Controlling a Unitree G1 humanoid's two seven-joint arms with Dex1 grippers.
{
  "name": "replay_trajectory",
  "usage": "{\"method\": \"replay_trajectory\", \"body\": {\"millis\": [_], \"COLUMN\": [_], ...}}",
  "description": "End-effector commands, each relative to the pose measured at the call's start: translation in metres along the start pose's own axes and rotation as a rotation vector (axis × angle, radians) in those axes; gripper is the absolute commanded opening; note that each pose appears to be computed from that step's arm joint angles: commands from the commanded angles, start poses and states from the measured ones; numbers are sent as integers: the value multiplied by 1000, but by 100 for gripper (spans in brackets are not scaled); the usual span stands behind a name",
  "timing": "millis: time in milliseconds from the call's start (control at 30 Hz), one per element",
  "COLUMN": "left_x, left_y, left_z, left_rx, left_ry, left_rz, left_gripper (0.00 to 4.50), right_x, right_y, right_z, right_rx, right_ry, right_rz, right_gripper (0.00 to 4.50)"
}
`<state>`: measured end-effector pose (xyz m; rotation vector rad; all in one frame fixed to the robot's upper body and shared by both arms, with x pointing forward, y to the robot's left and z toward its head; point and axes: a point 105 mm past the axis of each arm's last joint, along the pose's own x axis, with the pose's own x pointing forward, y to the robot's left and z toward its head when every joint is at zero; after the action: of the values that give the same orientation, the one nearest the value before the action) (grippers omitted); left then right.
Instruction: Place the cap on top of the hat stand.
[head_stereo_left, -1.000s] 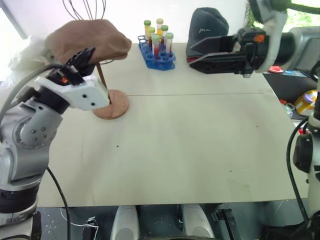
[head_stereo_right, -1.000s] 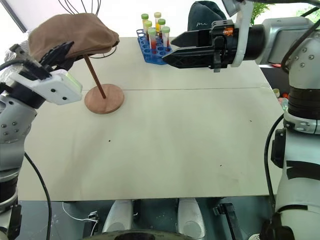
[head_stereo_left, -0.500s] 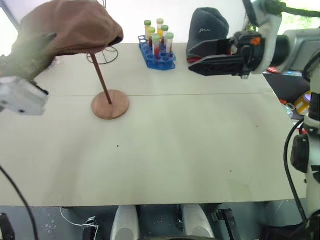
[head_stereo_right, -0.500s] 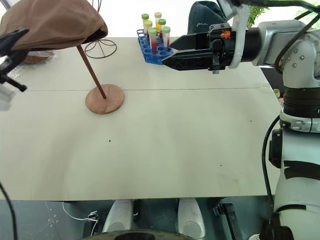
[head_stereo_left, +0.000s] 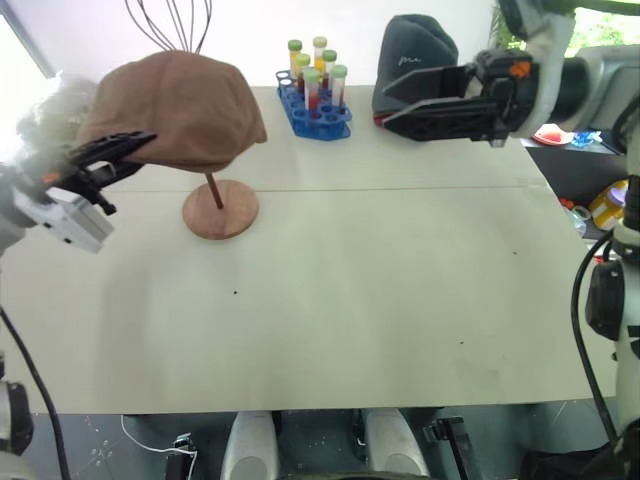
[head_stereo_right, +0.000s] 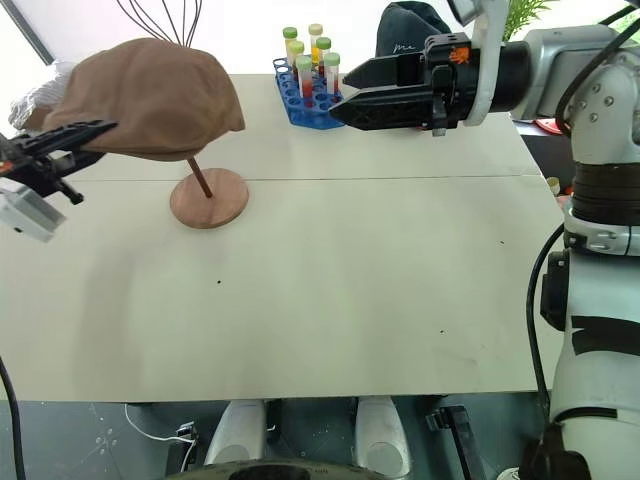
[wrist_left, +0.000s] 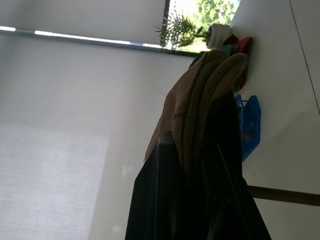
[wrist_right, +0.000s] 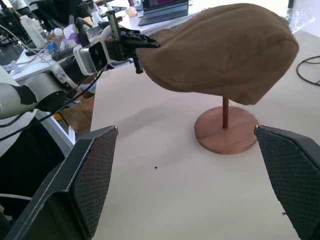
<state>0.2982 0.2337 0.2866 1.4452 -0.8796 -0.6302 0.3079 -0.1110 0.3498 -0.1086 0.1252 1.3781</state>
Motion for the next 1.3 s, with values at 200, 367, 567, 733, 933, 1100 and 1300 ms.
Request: {"method": "replay_trajectory", "body": {"millis": [200,367,567,733,933,1100,1300], "left_x": [-6,-14,-34,-51,-66,-93,-133], "left_y": [-1,3,12,1,-2,1,37], "left_z": [-1,-2,6,43,51,50,30], "left_rx": [20,13,7,-93,-472,-973,-1370], "left_ry": [-24,0,66,134,429,592,589], "left_rz": [-7,15,24,-39,-108,-174,-96], "left_gripper": [44,269,442,442,442,442,442], "right_x": [-12,-13,-9,-7,-7,-10,-12], "right_y": [11,11,7,-2,-15,-14,-13], "right_z": [13,14,14,11,10,12,12], "right_rx": [-62,-69,-74,-69,-70,-94,-123], "right_ry": [-9,-19,-28,-35,-50,-48,-35], "right_rz": [-38,-36,-24,-9,4,40,49], "right_gripper": [450,450,450,450,450,450,450]}}
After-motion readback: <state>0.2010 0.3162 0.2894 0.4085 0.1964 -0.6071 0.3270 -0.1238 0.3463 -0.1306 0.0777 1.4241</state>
